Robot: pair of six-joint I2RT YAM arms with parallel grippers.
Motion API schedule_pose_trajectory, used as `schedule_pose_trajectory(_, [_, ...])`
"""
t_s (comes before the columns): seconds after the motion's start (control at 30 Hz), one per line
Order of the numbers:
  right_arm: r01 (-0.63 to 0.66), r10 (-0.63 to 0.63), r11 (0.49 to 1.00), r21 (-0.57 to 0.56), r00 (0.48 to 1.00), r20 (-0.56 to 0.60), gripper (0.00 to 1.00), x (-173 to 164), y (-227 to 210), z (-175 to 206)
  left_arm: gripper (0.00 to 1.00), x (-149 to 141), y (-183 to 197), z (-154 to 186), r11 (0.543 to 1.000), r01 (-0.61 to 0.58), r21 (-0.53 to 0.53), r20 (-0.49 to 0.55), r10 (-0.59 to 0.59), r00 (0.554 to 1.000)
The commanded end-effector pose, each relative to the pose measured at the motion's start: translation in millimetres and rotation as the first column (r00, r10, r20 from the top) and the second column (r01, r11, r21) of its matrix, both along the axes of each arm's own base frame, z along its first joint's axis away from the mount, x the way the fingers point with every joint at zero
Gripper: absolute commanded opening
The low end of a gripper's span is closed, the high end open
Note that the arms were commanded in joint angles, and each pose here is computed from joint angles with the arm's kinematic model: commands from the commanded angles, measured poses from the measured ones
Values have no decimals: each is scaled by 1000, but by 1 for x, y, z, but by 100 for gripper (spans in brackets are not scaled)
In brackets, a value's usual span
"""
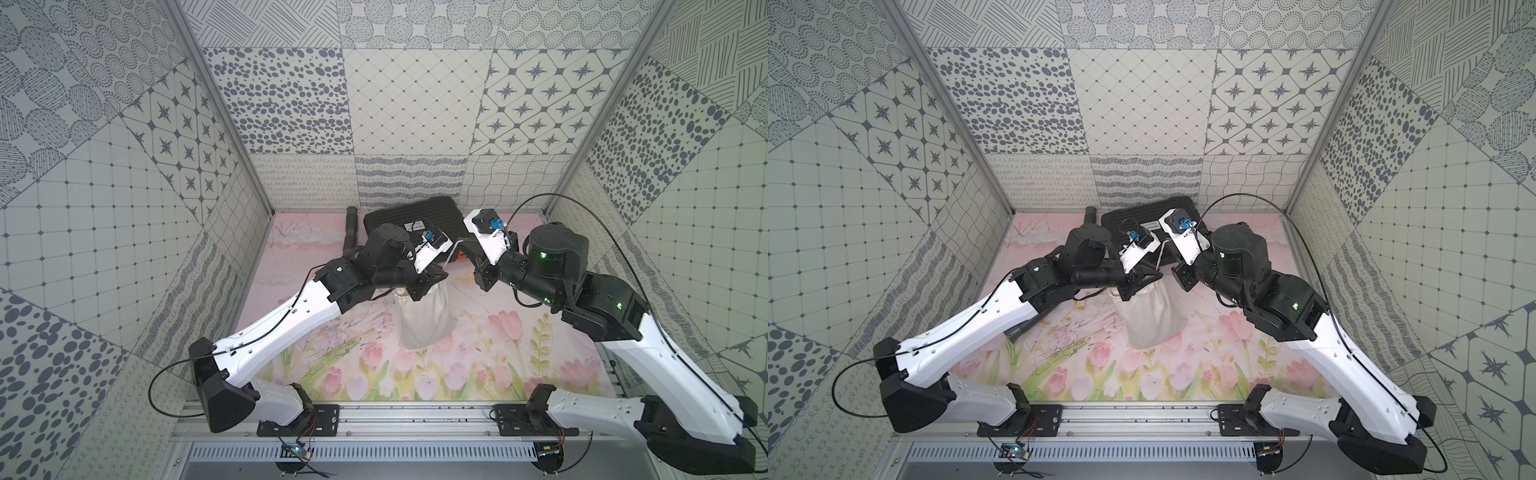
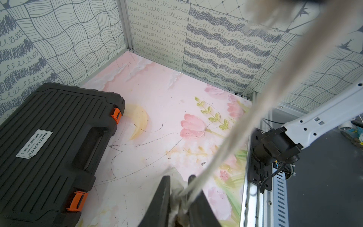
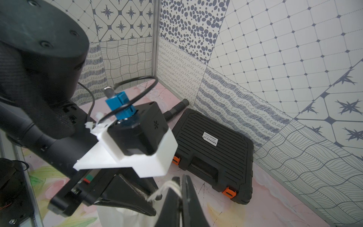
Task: Close the soil bag
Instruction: Frap the soil bag at the center of the board.
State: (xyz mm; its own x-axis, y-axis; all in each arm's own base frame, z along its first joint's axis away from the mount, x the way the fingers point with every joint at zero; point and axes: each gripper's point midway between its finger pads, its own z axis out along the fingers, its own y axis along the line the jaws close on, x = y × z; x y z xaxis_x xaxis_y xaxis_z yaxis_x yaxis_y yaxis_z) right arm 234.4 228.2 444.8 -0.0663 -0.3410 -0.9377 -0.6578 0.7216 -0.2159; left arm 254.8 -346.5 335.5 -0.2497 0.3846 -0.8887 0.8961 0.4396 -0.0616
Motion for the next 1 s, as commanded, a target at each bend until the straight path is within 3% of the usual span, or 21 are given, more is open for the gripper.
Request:
schedule_pose_trajectory(0.0, [19,-57,979,203,981,184,0,-10,-23,82,20,-10,14,-29,992,0,129,-55,7,998])
schedule_pose_trajectory(0.97, [124,-167,970,210,964,204,0,5,-50,90,20,-15,37,-41,973,-31,227,-38,41,998])
